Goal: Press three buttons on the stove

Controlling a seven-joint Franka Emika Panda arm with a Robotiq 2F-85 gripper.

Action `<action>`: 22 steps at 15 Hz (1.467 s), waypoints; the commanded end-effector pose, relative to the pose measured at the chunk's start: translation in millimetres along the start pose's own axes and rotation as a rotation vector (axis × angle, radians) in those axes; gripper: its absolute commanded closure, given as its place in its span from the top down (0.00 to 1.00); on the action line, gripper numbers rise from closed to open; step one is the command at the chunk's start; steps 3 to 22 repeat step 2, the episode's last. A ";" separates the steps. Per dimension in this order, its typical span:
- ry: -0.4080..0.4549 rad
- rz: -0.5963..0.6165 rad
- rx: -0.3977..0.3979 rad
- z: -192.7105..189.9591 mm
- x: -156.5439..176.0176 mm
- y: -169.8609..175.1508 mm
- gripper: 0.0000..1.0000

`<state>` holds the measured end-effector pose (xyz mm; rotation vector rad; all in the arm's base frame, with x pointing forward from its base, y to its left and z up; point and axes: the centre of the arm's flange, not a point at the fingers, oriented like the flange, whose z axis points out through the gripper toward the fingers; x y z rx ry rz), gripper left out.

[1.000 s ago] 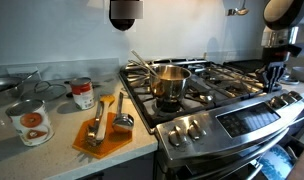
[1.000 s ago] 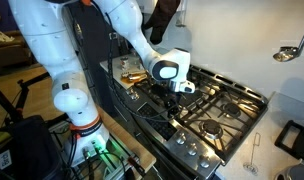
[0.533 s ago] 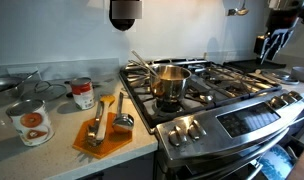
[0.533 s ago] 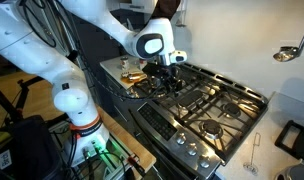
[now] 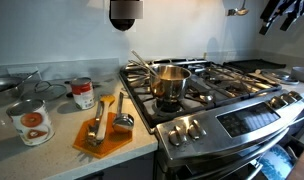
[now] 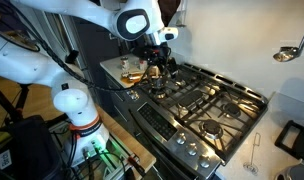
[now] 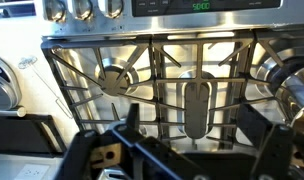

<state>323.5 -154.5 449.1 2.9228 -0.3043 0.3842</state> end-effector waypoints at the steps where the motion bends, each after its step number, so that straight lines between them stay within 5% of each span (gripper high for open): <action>1: 0.000 0.000 0.000 0.0 0.0 0.0 1.00; 22: -0.002 0.000 0.000 0.9 0.0 -0.2 1.00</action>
